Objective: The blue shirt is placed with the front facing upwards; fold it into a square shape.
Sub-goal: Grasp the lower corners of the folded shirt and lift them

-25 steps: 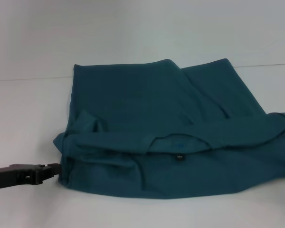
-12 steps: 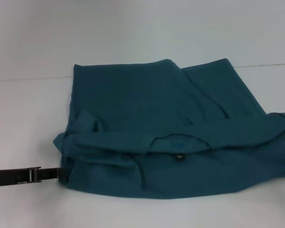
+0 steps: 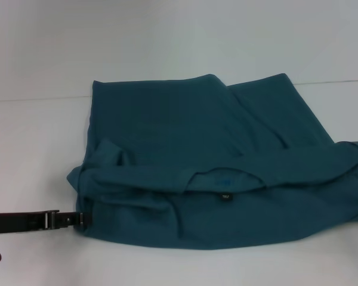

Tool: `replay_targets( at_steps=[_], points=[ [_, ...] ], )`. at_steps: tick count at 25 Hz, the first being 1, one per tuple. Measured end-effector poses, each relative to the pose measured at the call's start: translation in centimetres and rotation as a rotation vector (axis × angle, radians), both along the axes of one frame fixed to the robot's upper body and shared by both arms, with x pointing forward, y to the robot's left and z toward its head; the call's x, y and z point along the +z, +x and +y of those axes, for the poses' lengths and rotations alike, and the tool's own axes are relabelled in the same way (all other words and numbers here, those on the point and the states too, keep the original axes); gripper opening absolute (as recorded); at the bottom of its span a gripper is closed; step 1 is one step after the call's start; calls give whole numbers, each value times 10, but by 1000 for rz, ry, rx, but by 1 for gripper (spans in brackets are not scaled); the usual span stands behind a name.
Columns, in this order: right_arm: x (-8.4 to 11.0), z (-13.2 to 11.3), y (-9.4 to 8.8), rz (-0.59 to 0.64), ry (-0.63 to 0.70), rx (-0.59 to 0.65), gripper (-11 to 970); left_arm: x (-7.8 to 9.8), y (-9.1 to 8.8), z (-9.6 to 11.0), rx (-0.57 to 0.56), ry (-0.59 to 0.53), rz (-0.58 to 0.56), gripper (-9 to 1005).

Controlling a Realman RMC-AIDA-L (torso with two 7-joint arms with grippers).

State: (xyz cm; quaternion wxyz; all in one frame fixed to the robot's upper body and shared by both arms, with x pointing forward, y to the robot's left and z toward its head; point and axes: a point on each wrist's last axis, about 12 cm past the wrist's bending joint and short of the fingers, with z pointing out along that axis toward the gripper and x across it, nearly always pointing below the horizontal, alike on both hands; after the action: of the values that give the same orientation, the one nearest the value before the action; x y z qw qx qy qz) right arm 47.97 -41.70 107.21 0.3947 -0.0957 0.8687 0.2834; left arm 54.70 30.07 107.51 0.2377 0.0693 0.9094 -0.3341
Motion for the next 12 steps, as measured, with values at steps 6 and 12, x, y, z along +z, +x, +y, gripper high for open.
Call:
replay_targets(
  at_steps=[6, 12],
  points=[
    [0, 0, 1, -1, -1, -1, 31, -1, 1, -2, -6, -2, 4, 769],
    [0, 0, 2, -3, -1, 0, 31, -3, 1, -5, -24, 15, 22, 767]
  ],
)
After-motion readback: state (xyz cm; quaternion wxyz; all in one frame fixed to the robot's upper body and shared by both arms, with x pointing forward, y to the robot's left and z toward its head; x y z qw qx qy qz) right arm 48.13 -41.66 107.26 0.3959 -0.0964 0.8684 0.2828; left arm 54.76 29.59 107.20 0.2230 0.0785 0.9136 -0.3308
